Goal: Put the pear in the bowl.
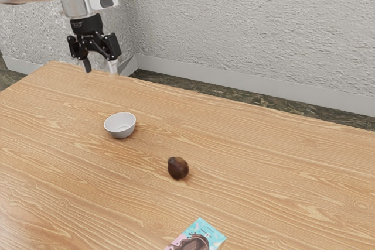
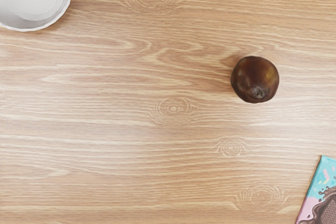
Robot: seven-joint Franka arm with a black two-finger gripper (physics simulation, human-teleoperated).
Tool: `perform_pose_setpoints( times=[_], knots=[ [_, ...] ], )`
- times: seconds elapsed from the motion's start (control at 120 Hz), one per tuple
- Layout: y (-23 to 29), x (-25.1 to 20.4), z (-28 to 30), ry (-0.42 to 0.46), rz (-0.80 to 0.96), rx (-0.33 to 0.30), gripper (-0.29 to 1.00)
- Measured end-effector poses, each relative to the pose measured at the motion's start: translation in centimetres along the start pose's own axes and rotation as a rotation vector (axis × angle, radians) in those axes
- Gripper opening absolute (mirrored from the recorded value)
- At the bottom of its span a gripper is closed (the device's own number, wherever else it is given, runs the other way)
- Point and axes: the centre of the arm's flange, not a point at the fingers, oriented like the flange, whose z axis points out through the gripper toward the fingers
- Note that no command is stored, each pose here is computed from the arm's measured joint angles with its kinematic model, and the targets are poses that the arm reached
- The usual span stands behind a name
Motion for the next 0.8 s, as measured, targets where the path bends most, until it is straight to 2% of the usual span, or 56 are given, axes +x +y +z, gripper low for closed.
perform_pose_setpoints(
  times=[0.142,0.267,0.375,0.658,0.8],
  knots=[
    [-0.2,1.7,1.3,0.031,0.001,0.015,0.68],
    [5.5,5.2,9.0,-0.030,0.047,0.047,0.68],
    [9.0,5.8,14.3,-0.059,0.031,0.069,0.68],
    [15.3,8.0,22.9,0.020,-0.054,0.100,0.68],
    [15.8,7.9,26.9,0.040,-0.114,0.108,0.68]
  ],
)
